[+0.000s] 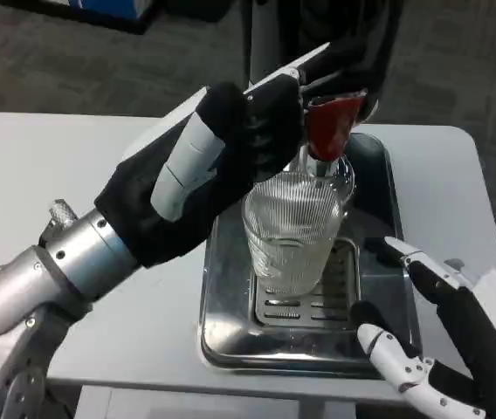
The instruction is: Grasp the cup under the faucet to collect the drink, then remove the cup.
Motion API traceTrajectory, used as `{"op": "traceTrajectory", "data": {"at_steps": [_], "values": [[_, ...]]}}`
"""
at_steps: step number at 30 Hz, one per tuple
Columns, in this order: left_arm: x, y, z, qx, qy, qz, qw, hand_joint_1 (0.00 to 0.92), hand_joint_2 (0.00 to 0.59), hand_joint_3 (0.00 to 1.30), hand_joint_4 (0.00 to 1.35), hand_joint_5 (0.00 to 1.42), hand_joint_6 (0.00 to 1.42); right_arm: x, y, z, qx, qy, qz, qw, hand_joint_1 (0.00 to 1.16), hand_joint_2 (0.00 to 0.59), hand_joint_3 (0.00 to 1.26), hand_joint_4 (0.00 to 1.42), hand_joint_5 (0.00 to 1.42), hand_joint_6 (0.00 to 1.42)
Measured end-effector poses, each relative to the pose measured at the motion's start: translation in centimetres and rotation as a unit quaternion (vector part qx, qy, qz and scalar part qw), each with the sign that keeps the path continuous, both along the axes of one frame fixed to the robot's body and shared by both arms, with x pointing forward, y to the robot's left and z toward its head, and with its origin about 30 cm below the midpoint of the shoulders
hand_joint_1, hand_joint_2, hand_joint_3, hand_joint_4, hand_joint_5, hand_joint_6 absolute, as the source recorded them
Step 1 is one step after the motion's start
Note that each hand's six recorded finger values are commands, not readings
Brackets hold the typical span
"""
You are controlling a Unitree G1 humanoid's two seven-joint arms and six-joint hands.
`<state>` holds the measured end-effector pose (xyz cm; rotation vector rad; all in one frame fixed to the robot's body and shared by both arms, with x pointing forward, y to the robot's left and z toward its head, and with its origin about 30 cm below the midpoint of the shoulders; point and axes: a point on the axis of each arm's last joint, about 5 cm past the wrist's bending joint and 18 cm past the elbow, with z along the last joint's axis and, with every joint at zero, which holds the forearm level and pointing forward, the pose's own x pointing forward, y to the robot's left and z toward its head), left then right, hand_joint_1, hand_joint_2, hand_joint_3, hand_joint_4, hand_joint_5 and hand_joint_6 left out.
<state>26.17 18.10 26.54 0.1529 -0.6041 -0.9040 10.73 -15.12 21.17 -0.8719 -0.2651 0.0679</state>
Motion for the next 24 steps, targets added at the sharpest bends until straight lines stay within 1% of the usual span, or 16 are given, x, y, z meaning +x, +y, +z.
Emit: {"op": "traceTrajectory", "data": {"at_steps": [4,9,10,12,18,24], "values": [[0.3,0.3,0.2,0.016,-0.014,-0.004,0.9998,0.0,0.032,0.12,0.14,0.16,0.0,0.0,-0.01,-0.03,0.0,0.001,0.0,1.0,0.25,0.436,0.17,0.17,0.12,0.02],[0.6,1.0,1.3,0.06,-0.051,0.0,0.9969,0.0,0.041,0.12,0.15,0.17,0.0,-0.1,-0.02,-0.06,0.0,0.003,-0.001,1.0,0.25,0.436,0.17,0.18,0.12,0.02],[0.7,1.2,1.5,0.071,-0.063,0.001,0.9955,0.0,0.041,0.12,0.15,0.17,0.0,-0.1,-0.02,-0.06,0.001,0.003,-0.001,1.0,0.25,0.436,0.17,0.18,0.12,0.02],[0.8,1.2,1.9,0.087,-0.076,-0.003,0.9933,0.0,0.041,0.12,0.16,0.18,0.0,-0.1,-0.02,-0.07,0.001,0.003,0.0,1.0,0.25,0.436,0.17,0.18,0.12,0.02],[0.9,1.3,1.8,0.091,-0.079,-0.012,0.9926,0.0,0.042,0.13,0.16,0.18,0.0,-0.1,-0.01,-0.07,0.001,0.003,0.0,1.0,0.25,0.436,0.17,0.18,0.12,0.02],[1.1,1.8,1.8,0.095,-0.085,-0.02,0.9916,0.0,0.042,0.14,0.18,0.18,0.0,-0.1,0.0,-0.07,0.002,0.003,0.0,1.0,0.25,0.436,0.17,0.18,0.12,0.02]]}}
